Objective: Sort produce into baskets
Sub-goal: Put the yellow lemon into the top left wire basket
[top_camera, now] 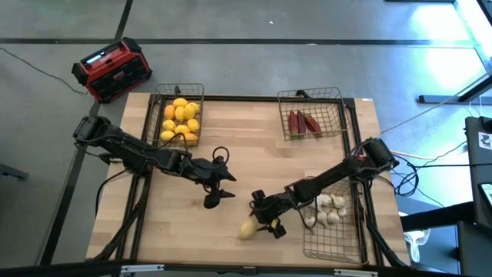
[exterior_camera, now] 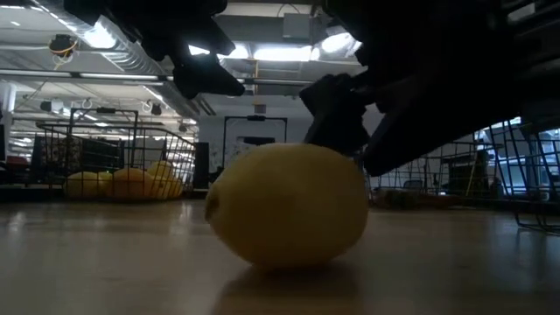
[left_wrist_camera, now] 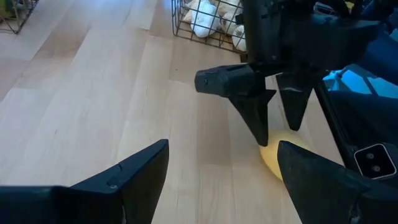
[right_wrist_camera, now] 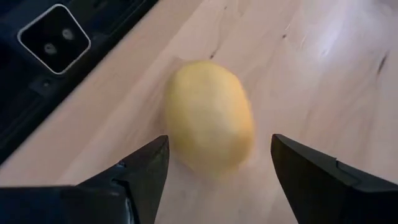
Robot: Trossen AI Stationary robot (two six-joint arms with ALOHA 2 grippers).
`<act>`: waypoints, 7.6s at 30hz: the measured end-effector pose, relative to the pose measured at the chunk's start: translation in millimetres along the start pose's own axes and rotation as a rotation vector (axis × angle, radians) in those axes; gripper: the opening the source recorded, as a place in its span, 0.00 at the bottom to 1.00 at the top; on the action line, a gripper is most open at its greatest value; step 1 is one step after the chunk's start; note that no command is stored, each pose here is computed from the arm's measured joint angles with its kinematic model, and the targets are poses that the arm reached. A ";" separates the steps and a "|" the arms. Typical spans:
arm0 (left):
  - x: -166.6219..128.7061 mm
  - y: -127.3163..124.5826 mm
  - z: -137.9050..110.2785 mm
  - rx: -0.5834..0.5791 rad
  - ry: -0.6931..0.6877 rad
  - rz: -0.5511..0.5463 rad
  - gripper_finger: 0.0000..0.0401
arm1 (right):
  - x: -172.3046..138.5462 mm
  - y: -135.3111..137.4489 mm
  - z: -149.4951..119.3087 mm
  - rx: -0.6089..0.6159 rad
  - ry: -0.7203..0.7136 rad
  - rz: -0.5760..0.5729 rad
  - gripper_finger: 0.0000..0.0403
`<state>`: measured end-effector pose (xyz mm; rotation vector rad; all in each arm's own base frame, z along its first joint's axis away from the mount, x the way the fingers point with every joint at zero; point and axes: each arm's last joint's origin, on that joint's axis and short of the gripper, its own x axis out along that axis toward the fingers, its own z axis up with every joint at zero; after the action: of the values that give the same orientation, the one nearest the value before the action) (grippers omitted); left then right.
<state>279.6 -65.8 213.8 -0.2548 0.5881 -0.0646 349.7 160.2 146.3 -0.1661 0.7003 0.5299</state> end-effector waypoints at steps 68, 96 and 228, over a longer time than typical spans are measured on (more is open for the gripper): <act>3.6 3.1 -8.6 0.071 0.061 0.073 0.73 | -21.7 -68.7 -12.1 0.293 0.090 -0.270 0.54; 65.3 -2.2 -45.7 0.055 0.083 0.092 0.73 | -21.4 -70.2 -7.7 0.326 0.045 -0.299 0.74; -135.1 254.9 -35.8 -0.585 0.412 1.357 0.59 | 8.6 -77.5 -38.7 0.673 0.049 -0.676 0.72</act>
<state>144.3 190.7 192.8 -0.3633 1.0827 1.4108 373.2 85.1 109.2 0.2162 0.7830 -0.3668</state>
